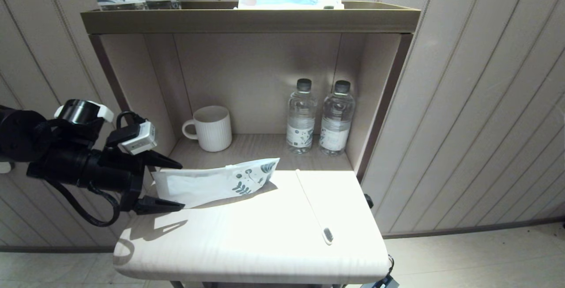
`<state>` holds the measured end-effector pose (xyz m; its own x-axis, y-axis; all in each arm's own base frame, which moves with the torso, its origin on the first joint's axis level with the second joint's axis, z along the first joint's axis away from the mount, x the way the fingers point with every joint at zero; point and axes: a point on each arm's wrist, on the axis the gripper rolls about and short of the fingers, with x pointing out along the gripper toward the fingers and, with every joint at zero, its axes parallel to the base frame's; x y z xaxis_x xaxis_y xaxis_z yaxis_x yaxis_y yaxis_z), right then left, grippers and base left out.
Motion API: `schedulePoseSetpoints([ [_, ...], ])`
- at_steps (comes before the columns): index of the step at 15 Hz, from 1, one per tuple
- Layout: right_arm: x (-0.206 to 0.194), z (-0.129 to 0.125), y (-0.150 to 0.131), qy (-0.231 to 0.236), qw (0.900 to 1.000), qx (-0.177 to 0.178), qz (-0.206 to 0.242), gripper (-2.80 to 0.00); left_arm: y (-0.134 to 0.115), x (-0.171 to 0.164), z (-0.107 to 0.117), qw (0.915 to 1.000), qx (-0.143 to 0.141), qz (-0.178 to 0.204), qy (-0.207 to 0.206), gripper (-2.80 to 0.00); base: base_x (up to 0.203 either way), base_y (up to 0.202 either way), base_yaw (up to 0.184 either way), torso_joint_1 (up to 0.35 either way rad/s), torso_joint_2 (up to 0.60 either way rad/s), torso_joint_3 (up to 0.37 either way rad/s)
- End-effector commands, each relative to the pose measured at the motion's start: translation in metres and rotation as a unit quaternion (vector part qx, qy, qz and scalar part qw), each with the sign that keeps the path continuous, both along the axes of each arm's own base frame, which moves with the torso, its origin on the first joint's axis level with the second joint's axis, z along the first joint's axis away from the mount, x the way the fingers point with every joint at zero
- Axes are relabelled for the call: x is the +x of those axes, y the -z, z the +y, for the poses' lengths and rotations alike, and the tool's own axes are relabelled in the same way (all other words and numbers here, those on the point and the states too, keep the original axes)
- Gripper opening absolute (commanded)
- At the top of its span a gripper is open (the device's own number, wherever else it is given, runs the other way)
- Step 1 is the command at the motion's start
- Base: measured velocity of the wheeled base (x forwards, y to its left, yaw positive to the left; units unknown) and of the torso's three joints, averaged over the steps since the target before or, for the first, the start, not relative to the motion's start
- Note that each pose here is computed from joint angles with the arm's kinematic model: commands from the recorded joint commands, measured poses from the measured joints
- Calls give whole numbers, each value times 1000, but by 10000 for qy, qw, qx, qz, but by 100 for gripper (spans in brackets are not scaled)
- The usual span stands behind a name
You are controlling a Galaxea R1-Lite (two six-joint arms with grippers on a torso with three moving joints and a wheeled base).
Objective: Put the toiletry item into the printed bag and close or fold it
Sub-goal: Pick up the storage bag
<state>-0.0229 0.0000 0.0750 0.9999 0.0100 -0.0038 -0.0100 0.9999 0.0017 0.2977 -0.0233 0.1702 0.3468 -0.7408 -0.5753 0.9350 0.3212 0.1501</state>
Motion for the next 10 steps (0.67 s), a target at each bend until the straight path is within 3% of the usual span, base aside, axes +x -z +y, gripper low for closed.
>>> schedulePoseSetpoints([
  [1,0,0,0,-4,10000,-1,4,-280,-1,-1,0,10000,-10,-26,26,0,0,0,0,0,0,0],
  [7,0,0,0,-4,10000,-1,4,-280,-4,-4,0,10000,-13,-65,25,0,0,0,0,0,0,0],
  [8,0,0,0,-4,10000,-1,4,-280,-4,-4,0,10000,-13,-65,25,-280,0,0,0,0,0,0],
  [10,0,0,0,-4,10000,-1,4,-280,-4,-4,0,10000,-13,-58,25,-280,0,0,0,0,0,0],
])
